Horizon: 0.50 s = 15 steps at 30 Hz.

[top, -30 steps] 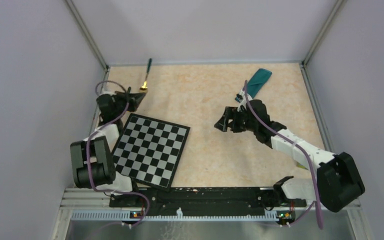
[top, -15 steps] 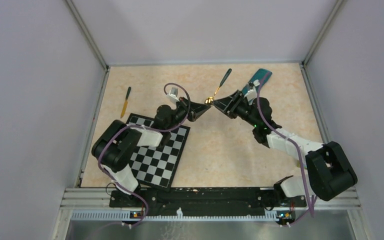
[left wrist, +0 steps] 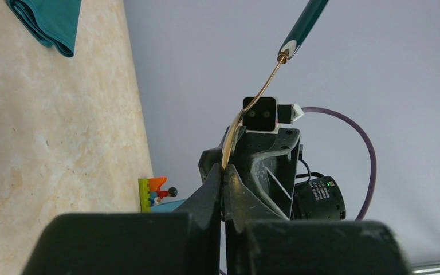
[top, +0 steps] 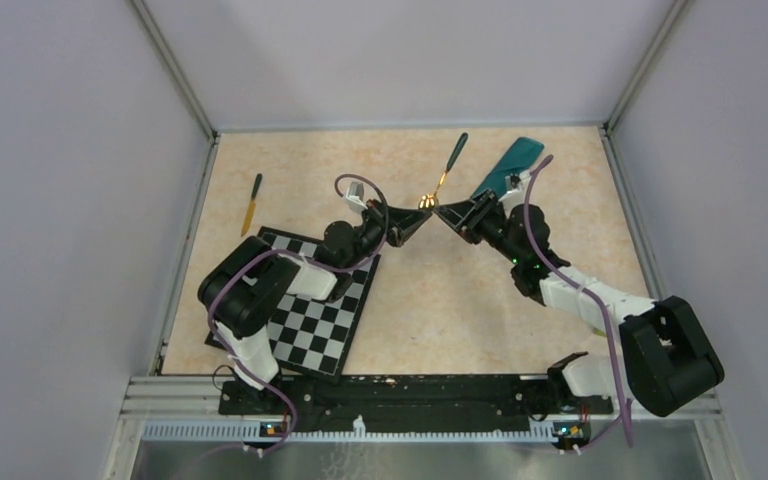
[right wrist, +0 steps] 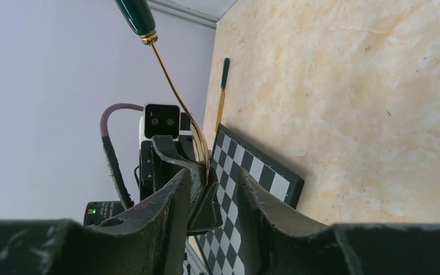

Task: Fold the napkin into a case and place the utensils inside
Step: Pass from the left arm to the right

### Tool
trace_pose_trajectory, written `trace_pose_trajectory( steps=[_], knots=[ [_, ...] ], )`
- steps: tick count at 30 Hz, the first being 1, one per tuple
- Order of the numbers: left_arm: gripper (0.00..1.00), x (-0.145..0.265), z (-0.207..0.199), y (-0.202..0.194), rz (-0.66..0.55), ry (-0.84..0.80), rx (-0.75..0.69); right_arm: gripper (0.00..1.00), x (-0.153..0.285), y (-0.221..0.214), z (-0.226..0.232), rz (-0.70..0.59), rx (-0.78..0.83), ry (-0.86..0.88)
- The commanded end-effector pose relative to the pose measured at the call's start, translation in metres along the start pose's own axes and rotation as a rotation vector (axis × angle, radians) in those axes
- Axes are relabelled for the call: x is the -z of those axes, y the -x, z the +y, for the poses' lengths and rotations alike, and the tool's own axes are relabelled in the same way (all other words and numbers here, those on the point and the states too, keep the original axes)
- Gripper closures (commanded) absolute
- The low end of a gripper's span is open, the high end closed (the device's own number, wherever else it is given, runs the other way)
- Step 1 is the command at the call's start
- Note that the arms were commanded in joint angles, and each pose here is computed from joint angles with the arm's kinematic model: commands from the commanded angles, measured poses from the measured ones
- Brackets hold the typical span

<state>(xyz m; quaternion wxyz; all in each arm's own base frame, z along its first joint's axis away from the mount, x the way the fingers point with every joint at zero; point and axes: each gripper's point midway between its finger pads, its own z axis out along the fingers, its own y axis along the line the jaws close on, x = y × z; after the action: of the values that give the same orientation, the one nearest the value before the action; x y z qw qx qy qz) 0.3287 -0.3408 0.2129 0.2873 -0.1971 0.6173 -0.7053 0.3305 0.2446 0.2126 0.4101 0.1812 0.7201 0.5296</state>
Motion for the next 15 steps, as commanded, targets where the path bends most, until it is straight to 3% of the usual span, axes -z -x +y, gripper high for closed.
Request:
trace_pose_trajectory(
  steps=[1, 15],
  knots=[
    [1.00, -0.002, -0.022, -0.004, -0.009, -0.109, 0.026, 0.68, 0.003, 0.013, 0.014, -0.045, 0.030, 0.046],
    [1.00, -0.013, -0.023, -0.019, 0.015, -0.118, 0.050, 0.91, 0.000, 0.016, 0.008, -0.048, 0.049, 0.030]
  ],
)
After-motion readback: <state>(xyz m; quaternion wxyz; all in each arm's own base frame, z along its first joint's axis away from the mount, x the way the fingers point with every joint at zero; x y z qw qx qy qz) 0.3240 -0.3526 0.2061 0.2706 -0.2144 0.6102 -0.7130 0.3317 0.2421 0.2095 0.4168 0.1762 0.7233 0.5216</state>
